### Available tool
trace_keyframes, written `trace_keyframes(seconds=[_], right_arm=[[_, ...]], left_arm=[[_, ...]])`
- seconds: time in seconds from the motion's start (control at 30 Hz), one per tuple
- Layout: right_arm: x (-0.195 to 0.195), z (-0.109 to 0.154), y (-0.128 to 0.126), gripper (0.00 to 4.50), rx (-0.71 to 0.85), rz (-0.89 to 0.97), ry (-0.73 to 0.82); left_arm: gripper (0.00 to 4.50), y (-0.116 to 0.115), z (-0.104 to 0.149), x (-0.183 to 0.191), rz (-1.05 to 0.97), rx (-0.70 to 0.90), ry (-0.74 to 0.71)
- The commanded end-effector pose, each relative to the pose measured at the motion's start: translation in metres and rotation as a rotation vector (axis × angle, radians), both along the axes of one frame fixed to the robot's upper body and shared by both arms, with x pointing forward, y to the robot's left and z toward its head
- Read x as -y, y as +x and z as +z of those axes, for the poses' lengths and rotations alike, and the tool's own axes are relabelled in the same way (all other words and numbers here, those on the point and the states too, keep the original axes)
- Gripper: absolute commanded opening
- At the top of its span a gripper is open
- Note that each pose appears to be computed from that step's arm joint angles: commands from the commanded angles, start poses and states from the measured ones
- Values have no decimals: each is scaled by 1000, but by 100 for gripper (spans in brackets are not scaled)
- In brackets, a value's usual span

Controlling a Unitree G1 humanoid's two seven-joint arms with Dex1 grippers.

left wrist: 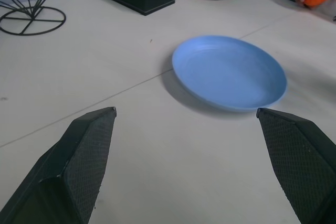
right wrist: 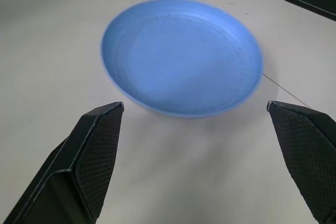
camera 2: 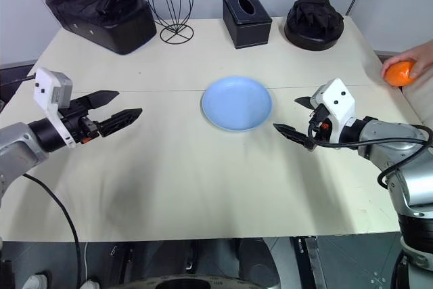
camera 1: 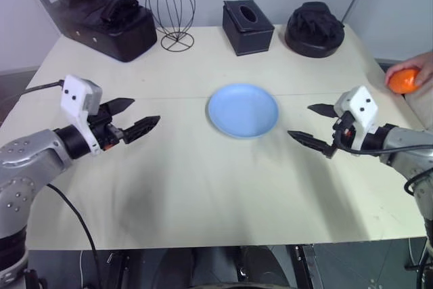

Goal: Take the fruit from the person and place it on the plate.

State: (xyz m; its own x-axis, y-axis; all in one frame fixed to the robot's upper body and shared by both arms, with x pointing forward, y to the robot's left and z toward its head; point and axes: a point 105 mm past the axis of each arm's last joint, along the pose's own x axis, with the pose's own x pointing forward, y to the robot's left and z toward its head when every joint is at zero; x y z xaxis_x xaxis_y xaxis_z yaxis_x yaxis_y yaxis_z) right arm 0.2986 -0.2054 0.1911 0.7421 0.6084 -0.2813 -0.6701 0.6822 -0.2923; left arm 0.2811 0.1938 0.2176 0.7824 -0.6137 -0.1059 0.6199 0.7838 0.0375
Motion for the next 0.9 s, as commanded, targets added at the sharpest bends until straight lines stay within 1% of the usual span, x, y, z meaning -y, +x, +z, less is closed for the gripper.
trace_keyframes(seconds=[0.03,0.8,0.9], right_arm=[[-1,15,-1,450,65,6,-7],[-7,18,1,450,76,24,11],[-13,22,1,450,81,28,66]], left_arm=[[446,-1,9,3,-15,48,6],[446,0,11,4,-12,66,11],[446,1,11,5,-11,70,9]])
